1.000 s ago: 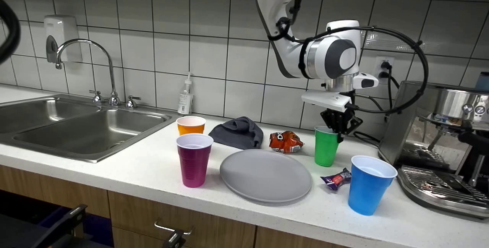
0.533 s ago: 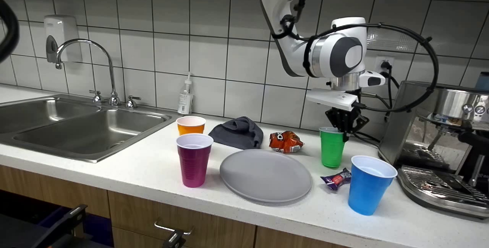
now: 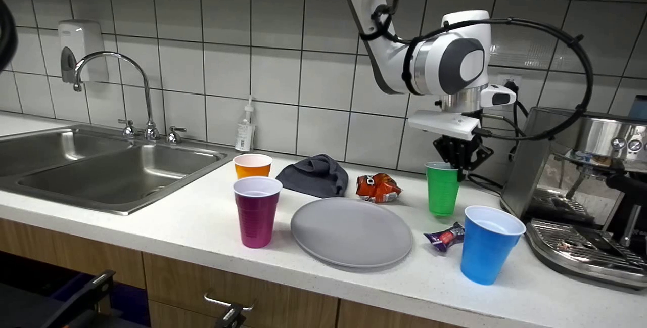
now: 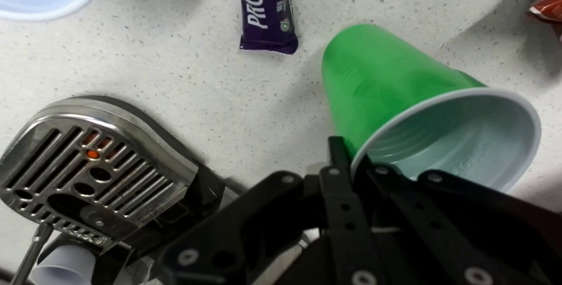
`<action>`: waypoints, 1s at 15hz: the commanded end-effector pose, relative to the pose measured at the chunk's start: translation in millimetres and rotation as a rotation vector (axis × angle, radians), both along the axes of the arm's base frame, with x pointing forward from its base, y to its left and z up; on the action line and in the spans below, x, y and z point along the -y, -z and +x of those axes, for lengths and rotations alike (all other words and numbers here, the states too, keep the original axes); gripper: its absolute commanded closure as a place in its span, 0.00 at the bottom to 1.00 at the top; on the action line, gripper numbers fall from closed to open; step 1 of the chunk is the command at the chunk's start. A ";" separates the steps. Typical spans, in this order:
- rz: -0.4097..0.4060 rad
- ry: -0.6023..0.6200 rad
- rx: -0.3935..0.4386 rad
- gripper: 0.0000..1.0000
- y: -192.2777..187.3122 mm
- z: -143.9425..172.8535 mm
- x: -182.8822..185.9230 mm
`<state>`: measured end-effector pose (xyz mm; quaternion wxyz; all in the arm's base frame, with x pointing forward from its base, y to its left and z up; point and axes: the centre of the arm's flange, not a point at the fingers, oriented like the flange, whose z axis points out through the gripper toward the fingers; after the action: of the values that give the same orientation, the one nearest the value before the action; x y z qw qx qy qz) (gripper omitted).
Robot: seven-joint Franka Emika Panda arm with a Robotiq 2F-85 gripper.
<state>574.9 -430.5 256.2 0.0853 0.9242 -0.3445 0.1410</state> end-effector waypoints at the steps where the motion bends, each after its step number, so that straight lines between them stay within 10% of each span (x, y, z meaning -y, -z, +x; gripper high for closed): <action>1: 0.010 -0.040 0.018 0.99 -15.0 -25.2 -19.9; 15: 0.041 -0.150 0.024 0.99 -31.1 -70.5 -72.7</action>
<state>527.2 -377.5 276.2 0.0645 0.9414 -0.2973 0.1460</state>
